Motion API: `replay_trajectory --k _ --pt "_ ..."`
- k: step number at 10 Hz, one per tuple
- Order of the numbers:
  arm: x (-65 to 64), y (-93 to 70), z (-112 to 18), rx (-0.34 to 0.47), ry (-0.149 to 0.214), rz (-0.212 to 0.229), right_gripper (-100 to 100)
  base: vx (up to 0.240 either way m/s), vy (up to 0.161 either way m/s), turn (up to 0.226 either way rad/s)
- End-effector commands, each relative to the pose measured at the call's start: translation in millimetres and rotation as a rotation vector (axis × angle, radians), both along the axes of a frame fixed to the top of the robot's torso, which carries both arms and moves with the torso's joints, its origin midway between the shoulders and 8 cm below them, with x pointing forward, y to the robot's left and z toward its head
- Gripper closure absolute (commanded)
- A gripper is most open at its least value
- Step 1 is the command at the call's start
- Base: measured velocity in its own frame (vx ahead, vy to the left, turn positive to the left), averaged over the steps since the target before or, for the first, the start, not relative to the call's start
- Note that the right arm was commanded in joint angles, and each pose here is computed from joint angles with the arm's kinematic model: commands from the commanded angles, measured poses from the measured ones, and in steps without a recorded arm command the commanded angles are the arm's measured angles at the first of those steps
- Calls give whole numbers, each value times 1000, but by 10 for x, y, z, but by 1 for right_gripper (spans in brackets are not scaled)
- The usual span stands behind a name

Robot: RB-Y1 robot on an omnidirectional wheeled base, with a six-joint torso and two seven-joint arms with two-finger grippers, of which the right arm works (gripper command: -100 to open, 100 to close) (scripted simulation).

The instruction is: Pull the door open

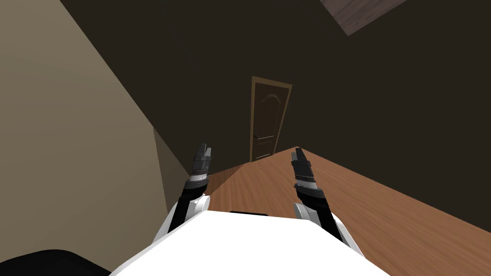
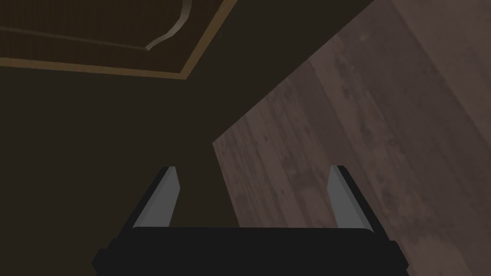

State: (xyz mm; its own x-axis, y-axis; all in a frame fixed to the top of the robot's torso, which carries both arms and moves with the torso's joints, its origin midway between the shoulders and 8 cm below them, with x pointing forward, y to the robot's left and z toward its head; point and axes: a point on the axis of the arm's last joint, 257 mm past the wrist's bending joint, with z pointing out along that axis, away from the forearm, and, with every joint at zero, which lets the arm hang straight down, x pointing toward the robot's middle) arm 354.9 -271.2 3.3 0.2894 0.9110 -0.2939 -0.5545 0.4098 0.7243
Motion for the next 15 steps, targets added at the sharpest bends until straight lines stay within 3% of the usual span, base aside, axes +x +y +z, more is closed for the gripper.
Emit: replay_trajectory --k 1,7,15 --pt "58 3 -82 8 13 11 -100 42 -14 89" --pt "258 6 -375 39 58 45 -100 92 -44 77" --pt "577 -9 -878 94 137 87 -100 88 -49 89"
